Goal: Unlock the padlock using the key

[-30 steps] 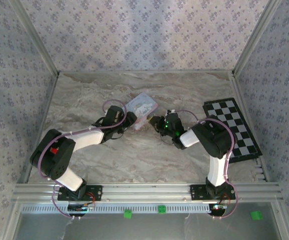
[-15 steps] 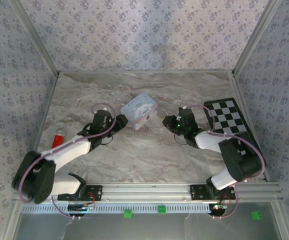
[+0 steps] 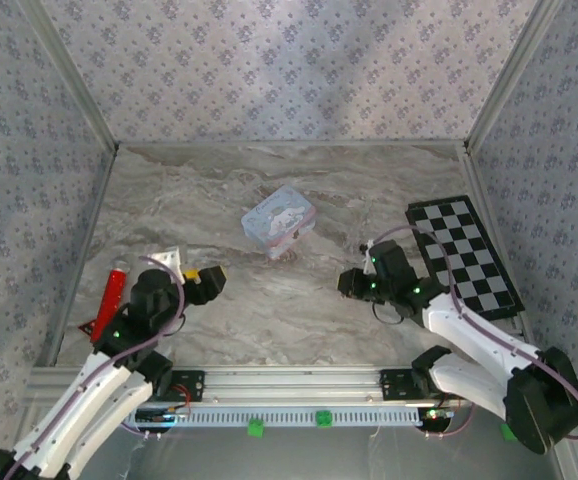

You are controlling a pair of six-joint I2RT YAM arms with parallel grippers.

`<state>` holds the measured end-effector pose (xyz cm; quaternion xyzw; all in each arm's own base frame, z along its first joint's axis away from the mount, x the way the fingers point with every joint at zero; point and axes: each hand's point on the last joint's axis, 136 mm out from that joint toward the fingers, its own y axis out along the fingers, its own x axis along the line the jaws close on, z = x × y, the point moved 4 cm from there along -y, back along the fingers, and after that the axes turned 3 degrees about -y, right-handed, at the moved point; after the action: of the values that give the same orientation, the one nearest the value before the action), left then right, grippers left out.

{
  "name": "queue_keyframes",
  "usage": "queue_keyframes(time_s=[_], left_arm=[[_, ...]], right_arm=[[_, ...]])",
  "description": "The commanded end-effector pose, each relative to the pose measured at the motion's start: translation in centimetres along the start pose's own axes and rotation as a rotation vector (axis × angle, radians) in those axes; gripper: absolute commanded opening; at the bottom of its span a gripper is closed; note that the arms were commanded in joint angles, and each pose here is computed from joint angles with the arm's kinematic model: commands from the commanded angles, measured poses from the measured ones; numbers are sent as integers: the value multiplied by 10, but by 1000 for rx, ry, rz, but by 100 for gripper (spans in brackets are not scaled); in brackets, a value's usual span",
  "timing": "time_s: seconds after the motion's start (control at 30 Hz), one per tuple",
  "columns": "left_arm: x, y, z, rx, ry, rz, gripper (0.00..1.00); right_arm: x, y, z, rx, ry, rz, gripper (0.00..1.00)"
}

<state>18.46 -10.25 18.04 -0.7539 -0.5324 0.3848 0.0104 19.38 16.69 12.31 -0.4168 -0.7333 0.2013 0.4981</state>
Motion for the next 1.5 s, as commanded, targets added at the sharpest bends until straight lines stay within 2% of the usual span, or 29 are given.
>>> queue_keyframes(time_s=[0.0, 0.27, 0.47, 0.63, 0.73, 0.97, 1.13, 1.27, 1.3, 1.33, 1.37, 1.47], left_arm=[[16, -6, 8, -4, 69, -63, 81], [26, -13, 14, -41, 99, -66, 83], [32, -14, 15, -61, 75, -93, 84], [33, -15, 16, -59, 52, -96, 84], [39, -16, 15, -67, -13, -145, 89], [43, -17, 13, -40, -36, -212, 90], [52, -21, 10, -48, -74, -297, 92], [51, -23, 2, -38, -50, -340, 93], [50, -24, -1, -42, -43, -354, 99], [51, -26, -5, -51, -39, -380, 100], [54, -29, -8, -62, -41, -417, 100], [69, -44, -19, -114, -56, -583, 100]], right_arm=[[-11, 2, 32, 88, 10, 55, 11], [-7, 14, 62, 136, -4, 63, 12], [-3, 26, 77, 187, 8, 51, 13], [-9, 33, 84, 222, 6, 103, 15], [-10, 32, 84, 217, -17, 146, 19], [-15, 22, 78, 182, -48, 220, 32], [-15, 2, 64, 107, -52, 267, 38], [-13, -18, 54, 55, -71, 268, 44], [-12, -24, 48, 26, -80, 267, 45], [-11, -30, 41, -9, -85, 267, 46], [-15, -37, 37, -32, -84, 292, 46], [-23, -59, 13, -207, -24, 374, 47]])
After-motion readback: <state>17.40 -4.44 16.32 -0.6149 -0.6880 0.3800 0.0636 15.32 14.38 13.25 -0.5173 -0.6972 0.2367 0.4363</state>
